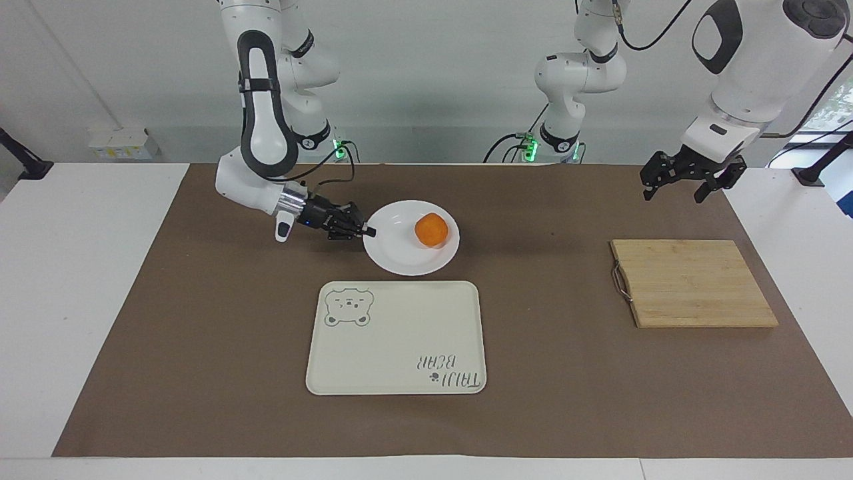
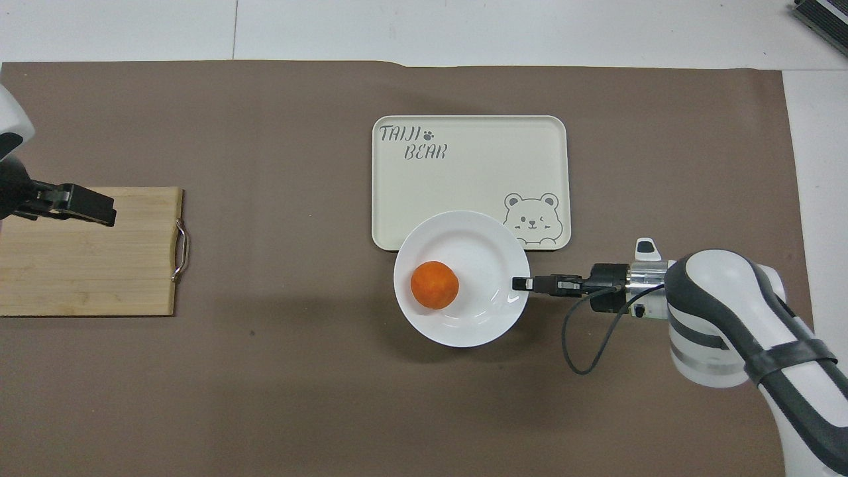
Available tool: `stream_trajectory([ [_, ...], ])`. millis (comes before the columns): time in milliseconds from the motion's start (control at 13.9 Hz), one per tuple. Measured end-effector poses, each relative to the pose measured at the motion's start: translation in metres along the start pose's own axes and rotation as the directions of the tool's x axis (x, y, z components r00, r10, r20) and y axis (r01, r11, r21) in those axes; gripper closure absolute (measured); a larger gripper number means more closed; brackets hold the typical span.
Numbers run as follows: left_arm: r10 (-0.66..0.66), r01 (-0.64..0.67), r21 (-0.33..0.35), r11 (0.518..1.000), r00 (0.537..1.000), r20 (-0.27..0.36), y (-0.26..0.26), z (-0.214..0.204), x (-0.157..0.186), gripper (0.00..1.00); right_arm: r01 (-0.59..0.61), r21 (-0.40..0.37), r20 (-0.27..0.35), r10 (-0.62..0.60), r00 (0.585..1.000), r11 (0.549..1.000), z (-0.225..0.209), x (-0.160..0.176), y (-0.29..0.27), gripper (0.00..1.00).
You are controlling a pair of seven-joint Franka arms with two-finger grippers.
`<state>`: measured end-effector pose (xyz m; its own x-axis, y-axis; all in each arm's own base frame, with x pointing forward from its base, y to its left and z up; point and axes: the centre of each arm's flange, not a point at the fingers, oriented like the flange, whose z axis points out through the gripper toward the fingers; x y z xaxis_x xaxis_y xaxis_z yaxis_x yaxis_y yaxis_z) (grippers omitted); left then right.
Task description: Place orange and plate with both arms
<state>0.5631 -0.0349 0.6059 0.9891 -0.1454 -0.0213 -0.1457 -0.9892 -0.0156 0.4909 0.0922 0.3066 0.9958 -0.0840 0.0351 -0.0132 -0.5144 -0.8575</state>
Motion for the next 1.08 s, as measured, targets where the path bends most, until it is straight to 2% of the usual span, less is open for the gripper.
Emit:
stream_trajectory([
  [432,0.000,0.000,0.000,1.000,1.000,0.000,0.000,0.000,0.000,0.00,-0.094,0.008,-0.055,0.094,0.994,0.996,-0.003,0.072,-0.021,0.95],
  [720,0.000,0.000,0.000,1.000,1.000,0.000,0.000,0.000,0.000,0.00,-0.109,-0.004,-0.085,0.109,0.990,0.994,0.000,0.120,-0.011,0.95],
  [1081,0.000,0.000,0.000,1.000,1.000,0.000,0.000,0.000,0.000,0.00,-0.122,-0.065,-0.078,0.117,0.990,0.990,0.002,0.143,0.007,0.95],
])
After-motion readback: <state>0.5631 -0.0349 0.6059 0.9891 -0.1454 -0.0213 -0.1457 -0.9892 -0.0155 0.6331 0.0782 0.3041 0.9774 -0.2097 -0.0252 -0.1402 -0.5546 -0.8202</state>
